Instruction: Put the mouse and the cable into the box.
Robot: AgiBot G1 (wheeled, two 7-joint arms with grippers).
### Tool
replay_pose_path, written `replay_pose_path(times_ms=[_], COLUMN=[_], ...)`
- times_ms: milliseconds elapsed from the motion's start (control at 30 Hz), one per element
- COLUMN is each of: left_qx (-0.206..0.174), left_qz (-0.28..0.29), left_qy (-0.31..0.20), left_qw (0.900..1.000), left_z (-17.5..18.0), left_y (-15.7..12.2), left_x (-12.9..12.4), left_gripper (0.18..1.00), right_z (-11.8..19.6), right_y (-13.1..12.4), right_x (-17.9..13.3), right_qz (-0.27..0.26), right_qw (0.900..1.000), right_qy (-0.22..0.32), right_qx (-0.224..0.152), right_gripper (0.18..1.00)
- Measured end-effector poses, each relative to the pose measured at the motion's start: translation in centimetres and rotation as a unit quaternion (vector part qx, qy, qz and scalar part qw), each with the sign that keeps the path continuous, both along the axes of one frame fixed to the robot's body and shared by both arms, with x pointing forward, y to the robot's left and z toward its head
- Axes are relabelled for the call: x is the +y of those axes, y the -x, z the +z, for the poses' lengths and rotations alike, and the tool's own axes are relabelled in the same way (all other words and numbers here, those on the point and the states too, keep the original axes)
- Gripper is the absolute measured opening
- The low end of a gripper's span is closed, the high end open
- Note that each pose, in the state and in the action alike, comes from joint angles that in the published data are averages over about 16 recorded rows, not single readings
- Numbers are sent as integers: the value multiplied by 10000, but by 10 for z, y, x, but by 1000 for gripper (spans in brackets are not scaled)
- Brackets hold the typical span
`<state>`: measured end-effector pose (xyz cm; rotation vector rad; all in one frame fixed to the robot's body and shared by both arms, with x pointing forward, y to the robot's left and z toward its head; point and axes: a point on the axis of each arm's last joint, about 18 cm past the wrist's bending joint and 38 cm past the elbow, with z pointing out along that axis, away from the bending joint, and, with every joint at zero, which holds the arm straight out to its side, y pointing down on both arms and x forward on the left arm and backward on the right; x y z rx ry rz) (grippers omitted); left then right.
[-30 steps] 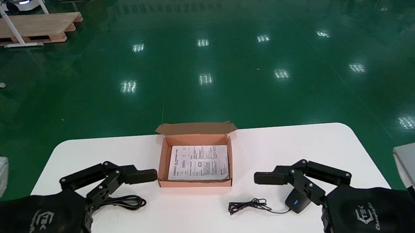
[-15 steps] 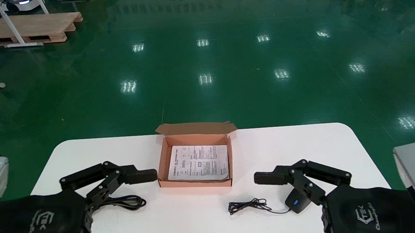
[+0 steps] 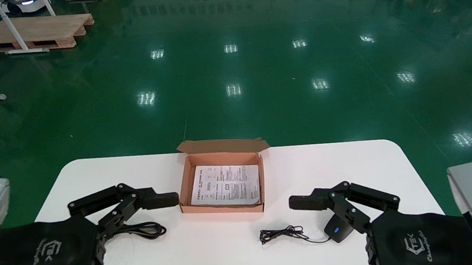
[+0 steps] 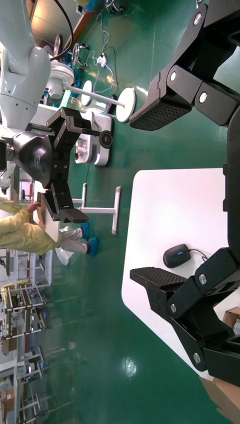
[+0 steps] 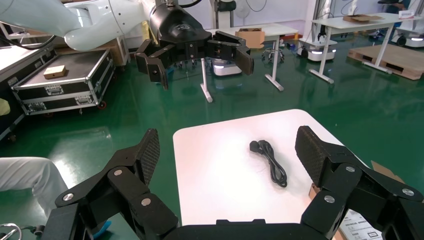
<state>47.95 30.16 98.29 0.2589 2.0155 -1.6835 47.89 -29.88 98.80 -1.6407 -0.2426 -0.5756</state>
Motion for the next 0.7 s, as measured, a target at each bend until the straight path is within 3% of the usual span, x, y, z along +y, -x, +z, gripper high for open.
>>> replay_pose_path(times_ms=[133,233,400,533,700], left_qx=[15,3,-78,-239,-395], left_qz=[372,759,1553,2007,2269], left_qy=[-807,-1569,-2855,-3538,-3952], left_qw=[9960,9847,9457,9132,8893], left_z=[-11,-21,-31,-30,-30], left_y=[-11,-25,-57,-82,-103], left_x=[4,10,27,33,31], left_gripper=[1001,1001,1001,1001,1001], right_z=[-6,-13,-28,-36,-45], right_y=[-10,-22,-49,-70,-85], right_x=[6,13,25,34,42], right_qz=[-165,-336,-697,-924,-1069], right_qw=[9989,9954,9823,9695,9590], right_qy=[417,853,1663,2168,2508], right_qx=[-120,-263,-510,-672,-769], right_gripper=[1001,1001,1001,1001,1001])
